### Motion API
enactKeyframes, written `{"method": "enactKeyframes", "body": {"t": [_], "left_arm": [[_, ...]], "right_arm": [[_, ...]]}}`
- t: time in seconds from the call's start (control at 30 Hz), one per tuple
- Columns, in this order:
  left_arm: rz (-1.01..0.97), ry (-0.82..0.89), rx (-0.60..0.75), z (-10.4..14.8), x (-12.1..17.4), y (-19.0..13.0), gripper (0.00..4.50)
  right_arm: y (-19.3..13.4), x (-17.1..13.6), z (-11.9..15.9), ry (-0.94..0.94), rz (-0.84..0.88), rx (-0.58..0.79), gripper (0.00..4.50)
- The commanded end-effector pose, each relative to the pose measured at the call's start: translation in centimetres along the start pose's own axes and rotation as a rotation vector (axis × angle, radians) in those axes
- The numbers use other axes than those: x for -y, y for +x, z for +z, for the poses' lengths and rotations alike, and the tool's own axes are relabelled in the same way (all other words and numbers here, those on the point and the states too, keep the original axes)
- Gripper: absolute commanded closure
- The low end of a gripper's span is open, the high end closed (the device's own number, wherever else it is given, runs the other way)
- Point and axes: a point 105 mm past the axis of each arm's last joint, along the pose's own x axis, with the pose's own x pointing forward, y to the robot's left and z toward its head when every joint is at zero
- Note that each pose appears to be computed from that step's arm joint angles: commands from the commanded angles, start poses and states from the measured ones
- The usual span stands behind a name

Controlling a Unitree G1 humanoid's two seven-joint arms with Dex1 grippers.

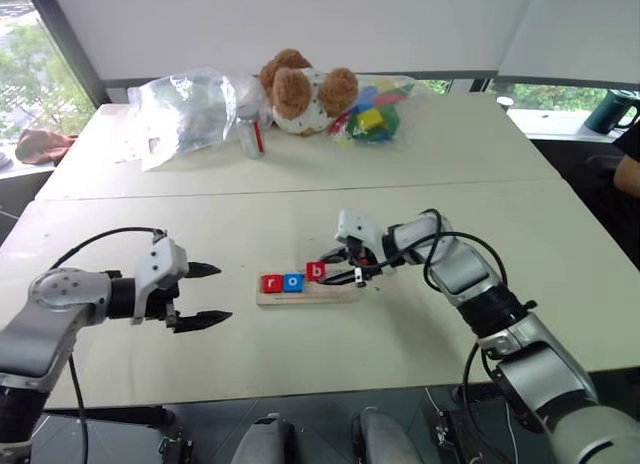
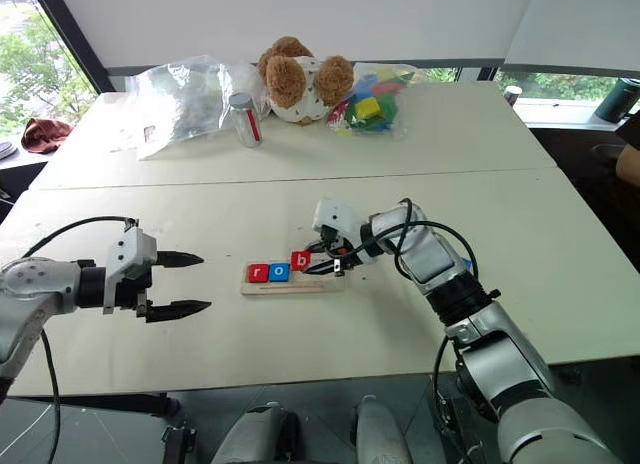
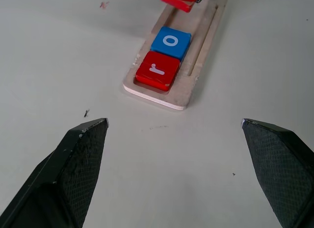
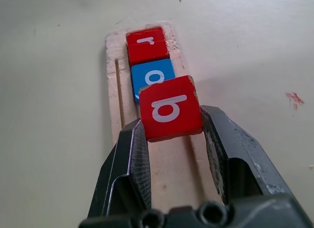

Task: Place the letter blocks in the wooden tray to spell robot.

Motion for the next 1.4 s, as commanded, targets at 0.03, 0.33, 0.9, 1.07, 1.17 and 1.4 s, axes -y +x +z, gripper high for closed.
{"method": "enactKeyframes", "body": {"t": [0.03,0.33,0.9,1.07,1.17,1.4], "left_arm": [[0.016,0.034,0.017,0.7,-0.1,-0.3,0.0],[0.01,0.039,0.027,0.9,-0.1,0.3,0.0],[0.024,0.047,0.042,1.0,-0.4,0.9,0.0],[0.032,0.051,0.042,0.9,-0.5,1.0,0.0],[0.034,0.051,0.044,0.9,-0.5,1.1,0.0],[0.036,0.051,0.052,0.9,-0.6,1.3,0.0]], "right_arm": [[0.2,0.0,0.7,-0.032,0.002,0.002,3.38],[0.7,-0.2,-0.3,-0.027,0.011,-0.033,3.38],[2.1,-0.9,-0.1,0.003,0.039,-0.023,3.38],[2.2,-1.1,-0.3,0.009,0.047,-0.026,3.38],[2.1,-1.2,-0.2,0.009,0.046,-0.02,1.88],[1.1,-0.2,1.3,0.004,-0.013,0.023,0.01]]}}
